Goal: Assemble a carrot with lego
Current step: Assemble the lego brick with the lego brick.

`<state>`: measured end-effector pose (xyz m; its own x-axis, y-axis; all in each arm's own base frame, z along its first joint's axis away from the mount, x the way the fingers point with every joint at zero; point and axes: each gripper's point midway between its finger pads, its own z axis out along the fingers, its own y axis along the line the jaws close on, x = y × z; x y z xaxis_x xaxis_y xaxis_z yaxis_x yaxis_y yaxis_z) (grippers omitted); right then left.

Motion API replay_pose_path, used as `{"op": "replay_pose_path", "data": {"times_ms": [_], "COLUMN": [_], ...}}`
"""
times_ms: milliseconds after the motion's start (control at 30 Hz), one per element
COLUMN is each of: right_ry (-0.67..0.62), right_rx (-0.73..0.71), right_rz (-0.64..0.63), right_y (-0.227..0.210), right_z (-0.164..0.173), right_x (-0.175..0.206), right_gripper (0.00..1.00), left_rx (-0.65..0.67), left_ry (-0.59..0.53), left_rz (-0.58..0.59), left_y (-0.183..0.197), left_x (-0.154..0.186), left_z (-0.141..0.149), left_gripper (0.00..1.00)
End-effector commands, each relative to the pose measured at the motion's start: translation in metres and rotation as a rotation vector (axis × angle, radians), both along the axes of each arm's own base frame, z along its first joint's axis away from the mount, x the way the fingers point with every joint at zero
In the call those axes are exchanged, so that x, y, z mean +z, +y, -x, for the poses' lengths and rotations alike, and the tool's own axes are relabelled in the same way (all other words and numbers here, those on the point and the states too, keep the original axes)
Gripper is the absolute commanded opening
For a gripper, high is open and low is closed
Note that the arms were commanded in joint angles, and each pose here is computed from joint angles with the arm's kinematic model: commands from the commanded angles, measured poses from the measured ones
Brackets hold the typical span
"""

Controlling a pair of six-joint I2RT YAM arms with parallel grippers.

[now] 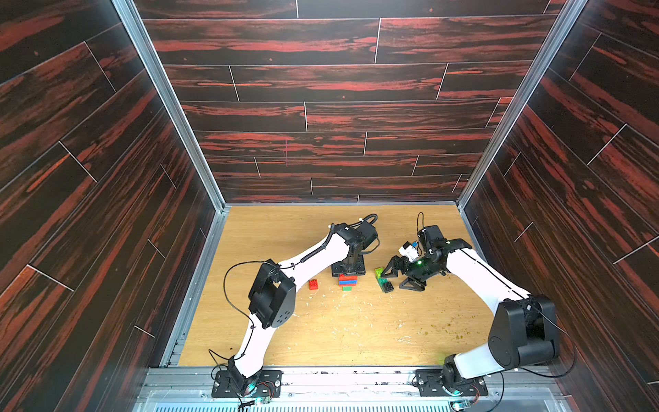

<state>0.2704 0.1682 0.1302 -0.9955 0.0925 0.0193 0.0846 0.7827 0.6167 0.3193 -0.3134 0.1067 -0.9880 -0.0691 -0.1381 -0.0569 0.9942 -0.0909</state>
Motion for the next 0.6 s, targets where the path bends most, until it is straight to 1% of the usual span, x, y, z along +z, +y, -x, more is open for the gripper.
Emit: {"op": "replay_pose_path", "data": {"times_ms": [0, 100, 333, 467, 567], "right_ry": [-0.009, -0.008, -0.007, -0.012, -0.011], "right_rx": [0.001, 0.000, 0.000, 0.001, 0.000], "right_rz": [0.000, 0.000, 0.000, 0.002, 0.003], "right_y": [-0.004, -0.004, -0.004, -0.005, -0.005], "right_z": [0.007, 0.007, 0.007, 0.006, 0.007], "right_x": [0.004, 0.004, 0.004, 0.006, 0.006], "right_gripper": [0.92, 0.92, 0.92, 0.92, 0.92], "left_rx": [-0.013, -0.022, -0.010, -0.003, -0.005], "left_ry": [0.028, 0.016, 0.024, 0.040, 0.067], "left_rz": [-0.060, -0.053, -0.060, -0.055, -0.074], "left_y": [0.011, 0.009, 0.012, 0.008, 0.010], "left_x": [-0.013, -0.013, -0.025, -0.029, -0.036], "left_z": [0.014, 0.017, 0.022, 0.022, 0.026], "left_gripper": [0.47, 0.46, 0.46, 0.45, 0.44]}}
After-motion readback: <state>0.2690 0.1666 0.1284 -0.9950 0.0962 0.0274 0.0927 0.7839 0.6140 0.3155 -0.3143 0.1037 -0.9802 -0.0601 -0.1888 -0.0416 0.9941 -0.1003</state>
